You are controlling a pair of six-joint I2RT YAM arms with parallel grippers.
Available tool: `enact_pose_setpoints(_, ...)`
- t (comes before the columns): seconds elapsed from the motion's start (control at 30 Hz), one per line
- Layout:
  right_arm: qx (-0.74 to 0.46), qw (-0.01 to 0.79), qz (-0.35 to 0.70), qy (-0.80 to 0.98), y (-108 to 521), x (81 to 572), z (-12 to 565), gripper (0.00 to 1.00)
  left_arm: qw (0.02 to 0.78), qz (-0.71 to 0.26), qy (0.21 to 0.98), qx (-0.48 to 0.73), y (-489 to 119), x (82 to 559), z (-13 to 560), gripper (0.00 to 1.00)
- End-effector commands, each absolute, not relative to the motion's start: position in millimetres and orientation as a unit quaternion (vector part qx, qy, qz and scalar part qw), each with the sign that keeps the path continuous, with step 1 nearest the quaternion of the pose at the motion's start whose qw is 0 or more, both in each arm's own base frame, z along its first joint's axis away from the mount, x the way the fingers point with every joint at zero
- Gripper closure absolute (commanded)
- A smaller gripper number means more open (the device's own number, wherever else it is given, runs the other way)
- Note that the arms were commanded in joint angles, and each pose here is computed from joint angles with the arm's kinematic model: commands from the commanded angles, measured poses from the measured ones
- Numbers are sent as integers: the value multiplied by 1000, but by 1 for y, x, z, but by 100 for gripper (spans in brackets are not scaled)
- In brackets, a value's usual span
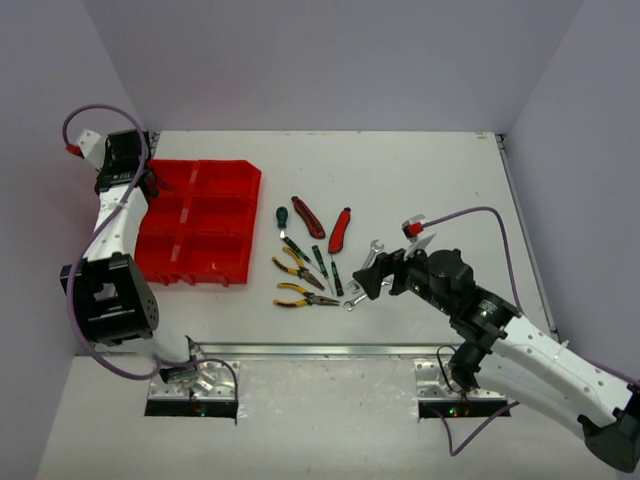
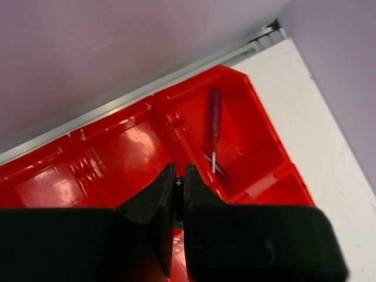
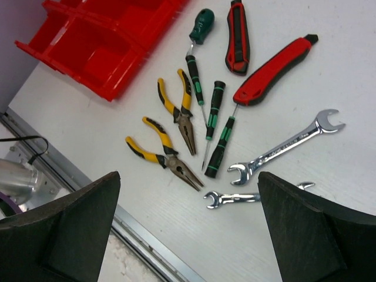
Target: Sort the tools into containers
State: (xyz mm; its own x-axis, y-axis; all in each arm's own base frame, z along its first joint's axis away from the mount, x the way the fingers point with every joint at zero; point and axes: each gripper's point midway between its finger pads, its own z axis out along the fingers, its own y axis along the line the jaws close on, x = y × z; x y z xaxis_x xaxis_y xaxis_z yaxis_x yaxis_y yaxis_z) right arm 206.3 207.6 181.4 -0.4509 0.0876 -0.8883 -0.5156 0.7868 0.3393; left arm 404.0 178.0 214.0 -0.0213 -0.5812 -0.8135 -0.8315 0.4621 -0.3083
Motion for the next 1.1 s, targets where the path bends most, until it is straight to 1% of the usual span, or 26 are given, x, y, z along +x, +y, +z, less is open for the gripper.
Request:
enact_pose_setpoints(0.0,-137,522,302,786,200,200,192,1,488,176,693,-500,204,411,213,100)
enact_pose_setpoints(0.07,-137,524,305,784,197,196,192,1,469,172,703,-507,202,410,193,100)
enact_pose_setpoints(0.17,-130,528,307,781,194,194,190,1,449,143,716,-516,189,408,165,100)
enact_pose_setpoints(0.2,-128,530,304,781,192,195,189,1,440,132,719,-521,184,406,156,99)
enact_pose_setpoints(0.23,-128,531,302,782,192,195,189,1,433,125,723,-524,181,404,149,95)
enact_pose_setpoints(0.27,-129,531,300,782,192,196,190,1,427,118,723,-530,177,403,143,82)
enact_pose_setpoints(0.3,-131,530,298,783,192,196,188,1,423,111,728,-528,174,403,139,76)
enact_pose_setpoints(0.37,-139,525,299,785,194,196,186,1,413,90,742,-520,166,407,131,14)
enact_pose_setpoints(0.47,-145,517,297,790,197,196,181,1,403,88,746,-523,164,409,138,0)
enact_pose_setpoints(0.53,-146,512,292,795,197,197,177,1,411,86,744,-520,164,411,154,0)
enact_pose_setpoints(0.6,-146,509,287,798,198,199,175,1,461,70,728,-503,158,416,206,0)
enact_pose_setpoints(0.67,-147,504,281,803,199,200,171,1,512,63,719,-466,137,421,257,0)
enact_pose_setpoints(0.73,-151,501,274,807,199,202,168,1,555,40,732,-393,83,432,295,0)
enact_pose_setpoints(0.77,-152,499,271,809,199,203,166,1,564,24,748,-350,48,437,304,0)
enact_pose_setpoints(0.8,-152,496,269,811,199,203,164,1,562,15,754,-340,38,438,305,0)
enact_pose_setpoints(0.83,-153,494,266,814,200,204,162,1,545,-17,783,-300,0,442,295,0)
enact_pose_setpoints(0.9,-153,491,260,817,199,205,159,1,513,-54,818,-254,-47,444,268,0)
enact_pose_setpoints(0.97,-153,491,251,820,197,206,155,1,477,-75,850,-209,-95,441,231,0)
enact_pose_setpoints(1.07,-154,488,250,822,195,205,151,1,439,-77,881,-159,-137,441,188,0)
